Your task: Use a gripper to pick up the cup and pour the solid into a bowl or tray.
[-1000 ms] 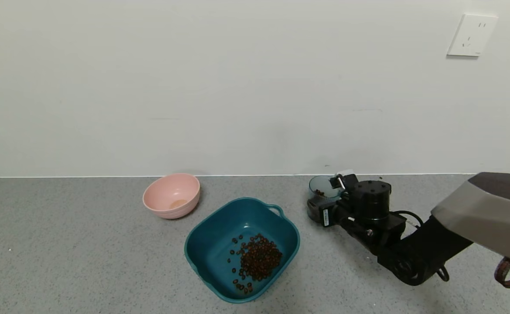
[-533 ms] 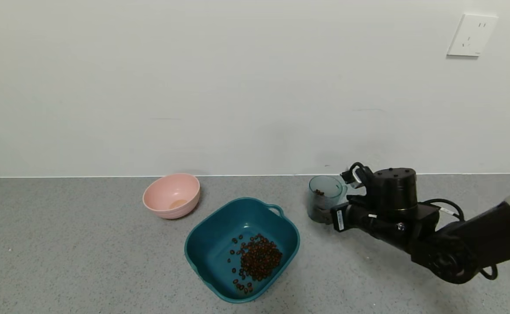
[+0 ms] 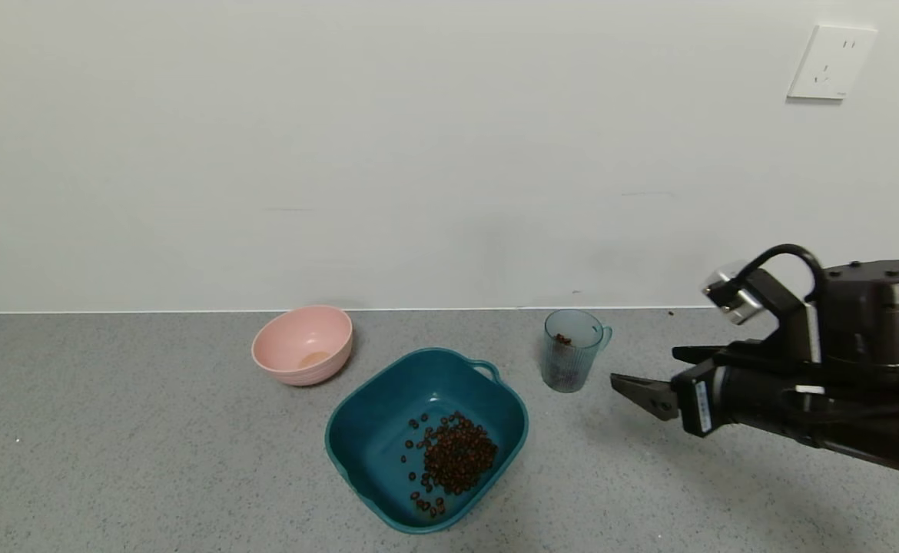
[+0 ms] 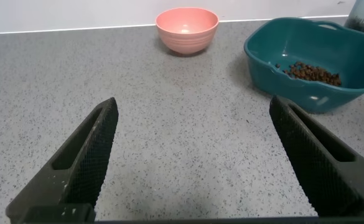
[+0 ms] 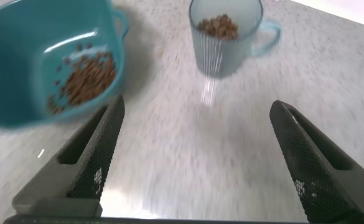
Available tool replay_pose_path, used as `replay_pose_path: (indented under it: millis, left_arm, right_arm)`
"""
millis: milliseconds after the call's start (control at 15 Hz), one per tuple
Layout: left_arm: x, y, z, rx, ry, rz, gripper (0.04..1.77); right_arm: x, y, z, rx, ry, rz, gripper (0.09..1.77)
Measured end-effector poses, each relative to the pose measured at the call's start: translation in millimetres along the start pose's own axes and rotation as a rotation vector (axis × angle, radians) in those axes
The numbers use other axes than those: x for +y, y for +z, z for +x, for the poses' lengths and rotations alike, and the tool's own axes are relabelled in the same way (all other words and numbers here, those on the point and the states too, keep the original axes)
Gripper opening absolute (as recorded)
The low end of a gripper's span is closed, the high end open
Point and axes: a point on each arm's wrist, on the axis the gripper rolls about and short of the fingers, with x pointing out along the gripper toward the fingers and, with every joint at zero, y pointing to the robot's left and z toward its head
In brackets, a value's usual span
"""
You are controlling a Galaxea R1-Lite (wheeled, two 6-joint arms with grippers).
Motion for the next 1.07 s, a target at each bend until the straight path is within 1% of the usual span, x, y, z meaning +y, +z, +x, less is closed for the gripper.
replay_pose_path:
  millis: [267,400,467,600,733,933,1067]
  left_arm:
    - [0.0,0,0,0.000,0.000,0.000,1.75]
    - [0.0,0,0,0.000,0.000,0.000,1.75]
    - [0.0,0,0,0.000,0.000,0.000,1.75]
    - [0.0,0,0,0.000,0.000,0.000,1.75]
    - [0.0,0,0,0.000,0.000,0.000,1.75]
    - [0.0,0,0,0.000,0.000,0.000,1.75]
    - [0.0,0,0,0.000,0.000,0.000,1.75]
  right_arm:
    - [5,-9,-80,0.041,-0.005,0.006,1.70]
    - [7,-16,-119,0.030,-0.017,0.008,1.70]
    - [8,-20,-136,0.013,-0.035,0.008,1.70]
    - [8,-30,-168,-0.036,-0.094,0.014,1.70]
    - [5,-41,-191,-0.093,-0.175,0.041,1.70]
    - [5,-58,-214,-0.175,-0.281,0.086,1.70]
    - [10,-67,-228,-0.241,-0.327,0.099,1.70]
